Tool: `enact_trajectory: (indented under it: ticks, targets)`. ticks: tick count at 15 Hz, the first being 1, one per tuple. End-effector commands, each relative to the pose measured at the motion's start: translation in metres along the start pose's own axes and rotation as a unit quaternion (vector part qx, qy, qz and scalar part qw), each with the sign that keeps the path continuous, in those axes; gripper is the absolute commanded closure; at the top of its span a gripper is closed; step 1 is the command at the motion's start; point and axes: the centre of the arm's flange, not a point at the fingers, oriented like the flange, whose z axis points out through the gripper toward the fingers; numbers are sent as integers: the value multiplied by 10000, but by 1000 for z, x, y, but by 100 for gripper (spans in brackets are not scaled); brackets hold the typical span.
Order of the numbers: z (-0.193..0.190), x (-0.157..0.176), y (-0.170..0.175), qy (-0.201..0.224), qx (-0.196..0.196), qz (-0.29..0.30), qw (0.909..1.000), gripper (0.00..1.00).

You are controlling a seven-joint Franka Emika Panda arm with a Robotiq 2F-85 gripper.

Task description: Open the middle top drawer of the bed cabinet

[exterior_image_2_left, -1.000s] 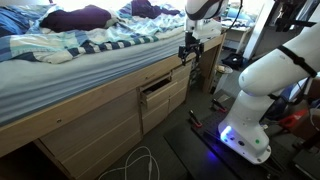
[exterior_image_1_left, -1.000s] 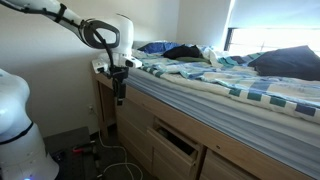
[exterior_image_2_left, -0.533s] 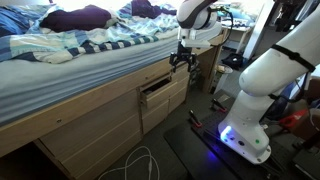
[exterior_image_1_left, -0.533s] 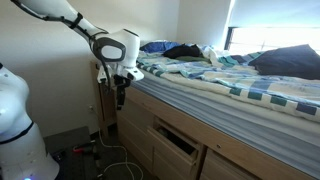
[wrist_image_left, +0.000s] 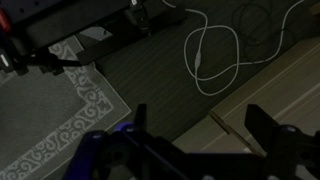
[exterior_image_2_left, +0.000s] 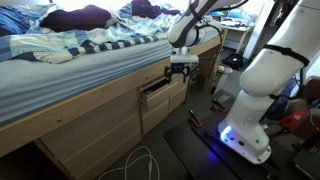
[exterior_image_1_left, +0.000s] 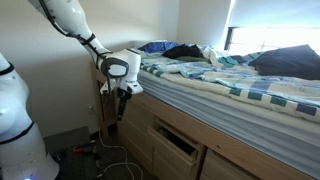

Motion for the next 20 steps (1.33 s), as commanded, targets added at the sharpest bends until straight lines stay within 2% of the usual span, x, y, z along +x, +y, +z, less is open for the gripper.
enact_trajectory:
  ticks: [1,2,6,9,10,13,18,20]
  targets:
    - [23,9,-14,-4,-246,490,9985,0]
    - [14,2,-3,-7,-140,324,9994,0]
    - [25,6,-6,-90,-226,387,9990,0]
    - [26,14,-9,-35,-12,820,9966,0]
    - [30,17,-9,-30,183,1023,9946,0]
    - [47,30,-6,-13,585,1680,9840,0]
    - [92,51,14,141,600,2537,9653,0]
    - [111,57,22,150,486,2780,9592,0]
